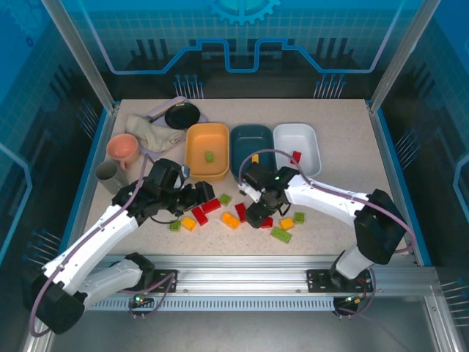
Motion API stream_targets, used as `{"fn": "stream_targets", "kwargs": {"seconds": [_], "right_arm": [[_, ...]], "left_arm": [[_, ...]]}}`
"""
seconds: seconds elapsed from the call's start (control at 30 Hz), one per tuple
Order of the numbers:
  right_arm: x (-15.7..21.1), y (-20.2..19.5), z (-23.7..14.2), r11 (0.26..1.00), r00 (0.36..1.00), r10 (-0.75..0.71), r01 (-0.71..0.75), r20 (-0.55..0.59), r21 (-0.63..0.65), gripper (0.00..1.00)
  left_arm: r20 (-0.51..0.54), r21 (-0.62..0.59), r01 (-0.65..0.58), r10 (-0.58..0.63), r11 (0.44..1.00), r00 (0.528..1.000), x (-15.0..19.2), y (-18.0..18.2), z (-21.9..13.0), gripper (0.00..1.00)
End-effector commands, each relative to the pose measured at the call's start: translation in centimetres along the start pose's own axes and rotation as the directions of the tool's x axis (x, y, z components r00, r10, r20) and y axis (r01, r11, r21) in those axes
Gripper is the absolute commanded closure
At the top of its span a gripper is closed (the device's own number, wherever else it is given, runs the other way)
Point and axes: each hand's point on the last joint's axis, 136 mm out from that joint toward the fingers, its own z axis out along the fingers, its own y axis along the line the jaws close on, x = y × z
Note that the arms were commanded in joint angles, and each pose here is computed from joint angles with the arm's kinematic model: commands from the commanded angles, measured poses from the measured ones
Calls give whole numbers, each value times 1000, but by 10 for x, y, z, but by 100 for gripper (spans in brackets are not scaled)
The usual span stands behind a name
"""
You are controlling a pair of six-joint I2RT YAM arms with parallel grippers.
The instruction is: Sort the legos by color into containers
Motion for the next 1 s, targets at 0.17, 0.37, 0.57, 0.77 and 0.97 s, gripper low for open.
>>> {"fn": "stream_targets", "kwargs": {"seconds": [0.17,0.37,0.57,0.77,0.97], "right_arm": [[21,-9,25,990,976,-100,116,-192,74,13],[19,-15,39,993,976,-84,99,-201,67,22],[14,-15,48,997,980,-61,71,-192,44,47],[10,-21,42,999,988,12,-6,-154,41,69],[2,-65,-9,963,965,262,-262,7,70,76]], "left_arm": [[-14,-9,28,-28,1000,1000,10,7,-6,18],[3,7,40,-40,999,999,9,5,-9,18],[-3,32,38,-37,999,999,11,2,-10,19],[-5,48,59,-59,997,998,16,4,-8,20],[1,114,42,-43,993,999,6,-21,-6,20]]}}
